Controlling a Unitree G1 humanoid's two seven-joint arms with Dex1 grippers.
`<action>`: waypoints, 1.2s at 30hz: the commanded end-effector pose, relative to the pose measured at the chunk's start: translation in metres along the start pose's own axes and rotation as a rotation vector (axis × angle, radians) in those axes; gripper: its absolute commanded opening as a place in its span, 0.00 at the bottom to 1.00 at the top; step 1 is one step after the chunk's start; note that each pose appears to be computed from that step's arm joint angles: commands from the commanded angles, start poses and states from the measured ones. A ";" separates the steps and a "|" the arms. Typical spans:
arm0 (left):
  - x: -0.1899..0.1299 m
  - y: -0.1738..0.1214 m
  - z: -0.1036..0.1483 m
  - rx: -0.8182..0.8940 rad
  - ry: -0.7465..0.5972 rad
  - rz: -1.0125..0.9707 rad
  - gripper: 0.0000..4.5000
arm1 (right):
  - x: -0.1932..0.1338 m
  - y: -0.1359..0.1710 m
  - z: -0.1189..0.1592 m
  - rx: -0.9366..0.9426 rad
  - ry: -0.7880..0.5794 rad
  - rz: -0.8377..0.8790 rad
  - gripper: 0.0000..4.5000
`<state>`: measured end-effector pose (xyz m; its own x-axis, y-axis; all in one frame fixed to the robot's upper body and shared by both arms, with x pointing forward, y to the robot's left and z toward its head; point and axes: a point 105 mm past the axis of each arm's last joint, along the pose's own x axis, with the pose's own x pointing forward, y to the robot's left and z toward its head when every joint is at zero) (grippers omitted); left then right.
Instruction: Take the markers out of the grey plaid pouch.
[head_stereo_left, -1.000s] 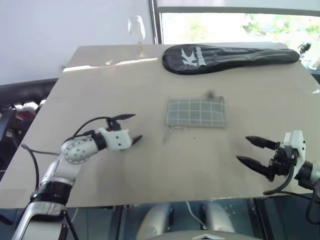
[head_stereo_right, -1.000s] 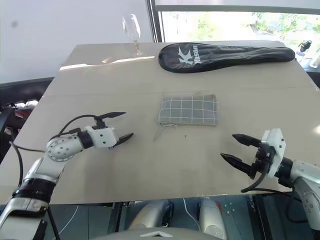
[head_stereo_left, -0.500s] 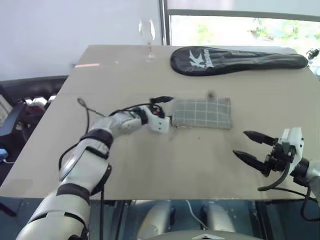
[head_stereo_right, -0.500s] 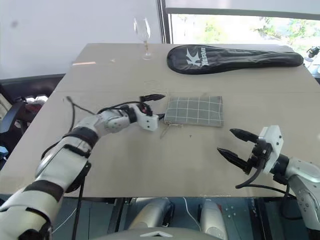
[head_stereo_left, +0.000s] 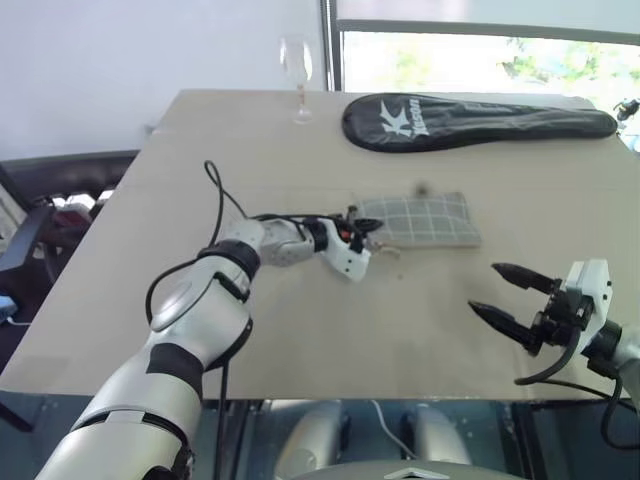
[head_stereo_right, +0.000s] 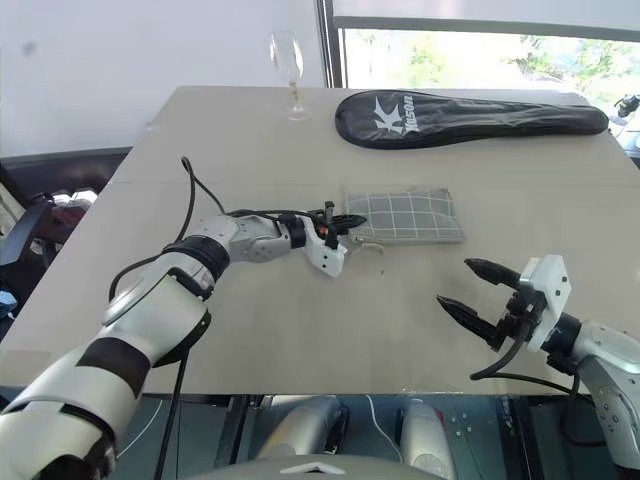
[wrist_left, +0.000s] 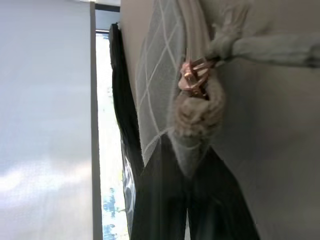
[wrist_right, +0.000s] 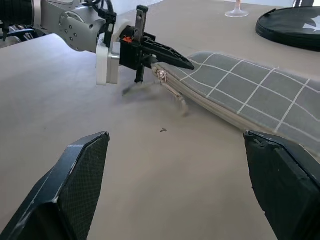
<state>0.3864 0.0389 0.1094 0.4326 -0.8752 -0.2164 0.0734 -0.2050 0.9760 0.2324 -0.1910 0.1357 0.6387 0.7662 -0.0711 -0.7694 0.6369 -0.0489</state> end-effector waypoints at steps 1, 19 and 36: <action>0.010 -0.002 0.019 -0.068 -0.079 0.007 0.01 | 0.016 0.007 0.011 -0.065 -0.021 0.030 0.96; 0.021 0.023 0.060 -0.250 -0.189 0.134 0.01 | 0.086 0.005 -0.031 -0.053 0.212 -0.058 0.96; 0.021 0.008 0.060 -0.245 -0.163 0.068 0.01 | 0.078 0.019 -0.004 -0.186 0.254 0.048 0.96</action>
<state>0.3446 -0.0075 0.1126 0.3028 -0.9441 -0.1300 0.2756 -0.0439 0.9603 0.2707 -0.1262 0.1074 0.6062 0.7086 -0.3611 -0.7907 0.5859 -0.1777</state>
